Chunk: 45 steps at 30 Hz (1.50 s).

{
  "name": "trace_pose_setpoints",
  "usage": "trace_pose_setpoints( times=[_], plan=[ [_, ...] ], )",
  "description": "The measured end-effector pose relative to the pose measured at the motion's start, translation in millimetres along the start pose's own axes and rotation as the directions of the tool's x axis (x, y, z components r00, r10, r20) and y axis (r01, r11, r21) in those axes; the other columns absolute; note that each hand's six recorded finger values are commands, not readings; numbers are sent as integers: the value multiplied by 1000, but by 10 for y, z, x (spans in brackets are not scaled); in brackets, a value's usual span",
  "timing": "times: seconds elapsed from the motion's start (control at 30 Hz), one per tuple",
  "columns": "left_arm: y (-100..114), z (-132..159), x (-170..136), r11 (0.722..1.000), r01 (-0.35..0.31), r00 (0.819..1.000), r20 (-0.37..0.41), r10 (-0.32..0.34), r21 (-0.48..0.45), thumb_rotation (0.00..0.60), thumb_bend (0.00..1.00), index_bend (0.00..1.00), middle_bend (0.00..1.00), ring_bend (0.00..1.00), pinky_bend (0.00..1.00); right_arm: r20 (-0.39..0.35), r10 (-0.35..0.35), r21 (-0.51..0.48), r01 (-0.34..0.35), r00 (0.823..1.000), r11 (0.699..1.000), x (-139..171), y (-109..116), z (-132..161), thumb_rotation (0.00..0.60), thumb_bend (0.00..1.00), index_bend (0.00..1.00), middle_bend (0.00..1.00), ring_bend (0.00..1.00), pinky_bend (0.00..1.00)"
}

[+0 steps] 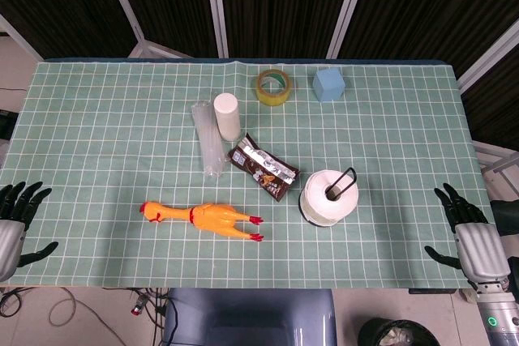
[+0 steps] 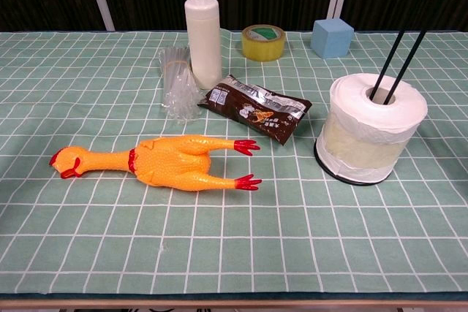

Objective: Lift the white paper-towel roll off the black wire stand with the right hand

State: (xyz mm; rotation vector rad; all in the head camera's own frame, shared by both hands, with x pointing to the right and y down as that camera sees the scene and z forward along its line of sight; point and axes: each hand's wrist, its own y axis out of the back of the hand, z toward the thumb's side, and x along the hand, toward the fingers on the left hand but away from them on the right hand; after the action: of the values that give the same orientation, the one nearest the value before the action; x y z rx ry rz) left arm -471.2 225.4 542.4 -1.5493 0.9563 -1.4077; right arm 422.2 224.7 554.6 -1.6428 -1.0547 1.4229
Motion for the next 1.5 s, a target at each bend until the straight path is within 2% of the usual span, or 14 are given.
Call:
trace_pose_setpoints(
  times=[0.73,0.87,1.03,1.17,1.23,1.37,1.5],
  plan=[
    [100,-34,-53,999,-40,999,-12,39,-8,600,15,139,65,0,51,16,41,-46,-40,999,998,-9,-63,-3,600,149,0,22,126,204],
    [126,-17,-75,999,-49,999,-5,49,-12,600,15,139,65,0,50,25,60,-88,-58,998,994,-9,-90,-21,600,144,0,8,109,192],
    [109,-29,-68,999,-47,999,-17,47,-6,600,15,139,65,0,50,40,133,-179,-124,990,976,-34,-199,-69,600,105,0,0,71,151],
    [103,-22,-65,999,-45,999,-19,45,-9,600,15,139,66,0,50,39,192,-250,-177,981,952,-48,-299,-69,600,64,0,0,17,91],
    [112,-29,-66,999,-48,999,-21,47,-14,600,15,139,66,0,50,30,223,-303,-204,974,931,-53,-348,-42,600,57,0,0,4,76],
    [132,-53,-64,998,-56,998,-30,56,-16,600,15,139,66,0,50,-11,276,-425,-255,961,869,-115,-429,54,600,42,0,0,0,65],
    [132,-34,-71,998,-58,998,-22,57,-17,600,14,139,66,0,50,-53,297,-565,-274,953,778,-255,-508,222,600,43,0,0,0,65]
  ],
)
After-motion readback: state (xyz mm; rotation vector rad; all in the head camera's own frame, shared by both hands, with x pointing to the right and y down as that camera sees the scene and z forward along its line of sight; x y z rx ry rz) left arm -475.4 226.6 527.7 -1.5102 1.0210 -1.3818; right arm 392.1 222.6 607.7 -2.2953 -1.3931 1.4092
